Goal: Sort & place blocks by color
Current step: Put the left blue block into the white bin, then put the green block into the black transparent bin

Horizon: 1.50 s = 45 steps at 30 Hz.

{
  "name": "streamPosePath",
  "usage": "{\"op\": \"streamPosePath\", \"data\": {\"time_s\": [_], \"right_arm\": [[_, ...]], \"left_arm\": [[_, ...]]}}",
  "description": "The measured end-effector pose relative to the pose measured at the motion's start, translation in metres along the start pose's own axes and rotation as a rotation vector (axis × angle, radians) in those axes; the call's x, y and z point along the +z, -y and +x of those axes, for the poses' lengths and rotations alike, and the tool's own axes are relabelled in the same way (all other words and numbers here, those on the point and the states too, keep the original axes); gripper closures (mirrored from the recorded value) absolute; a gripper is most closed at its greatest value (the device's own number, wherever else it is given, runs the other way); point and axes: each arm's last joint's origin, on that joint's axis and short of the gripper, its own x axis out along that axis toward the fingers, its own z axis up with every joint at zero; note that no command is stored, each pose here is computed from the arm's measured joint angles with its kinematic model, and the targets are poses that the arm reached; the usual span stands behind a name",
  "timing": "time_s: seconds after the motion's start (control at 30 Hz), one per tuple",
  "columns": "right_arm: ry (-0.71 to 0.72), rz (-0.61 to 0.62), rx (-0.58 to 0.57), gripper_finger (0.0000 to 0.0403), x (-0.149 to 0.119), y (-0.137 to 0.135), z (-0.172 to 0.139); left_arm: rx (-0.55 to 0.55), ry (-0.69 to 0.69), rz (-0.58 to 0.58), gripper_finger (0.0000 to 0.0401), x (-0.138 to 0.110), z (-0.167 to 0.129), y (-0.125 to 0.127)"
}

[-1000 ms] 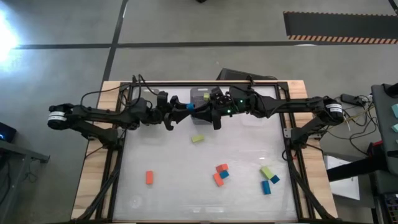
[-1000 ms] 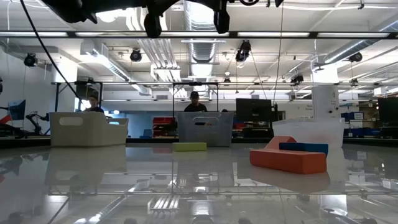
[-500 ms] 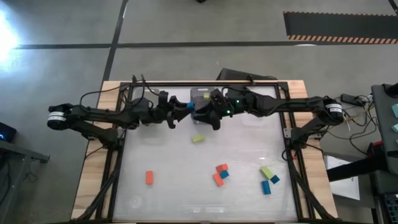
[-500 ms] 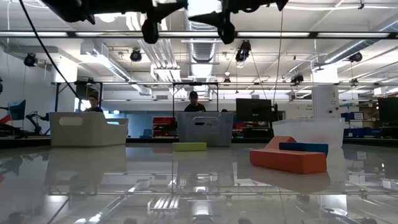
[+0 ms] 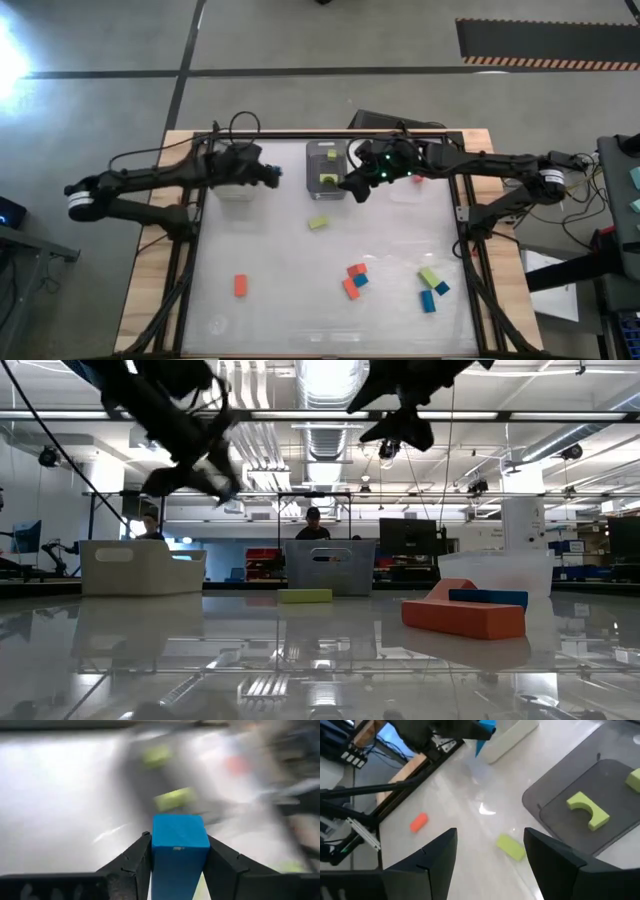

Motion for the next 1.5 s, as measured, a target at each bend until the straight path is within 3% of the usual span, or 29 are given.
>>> {"op": "streamPosePath", "data": {"time_s": [0.1, 0.2, 0.6, 1.1, 1.5], "right_arm": [[0.022, -0.002, -0.010, 0.0184, 0.001, -0.001, -0.003], [0.024, -0.001, -0.010, 0.0184, 0.001, -0.001, -0.003], [0.025, -0.002, -0.010, 0.0184, 0.002, -0.001, -0.003], [0.024, 0.017, -0.007, 0.0184, 0.001, -0.001, -0.003], [-0.055, 0.232, 0.081, 0.0184, -0.002, -0.006, -0.003]], "left_arm": [[0.196, -0.072, -0.053, 0.0278, 0.007, -0.002, -0.027], [0.308, -0.091, -0.071, 0.0278, 0.015, -0.003, -0.049], [0.520, -0.097, -0.160, 0.0278, 0.044, 0.005, -0.108], [0.593, -0.219, -0.153, 0.0241, 0.040, 0.030, -0.126], [0.531, -0.138, -0.144, 0.0238, 0.045, 0.011, -0.115]]}}
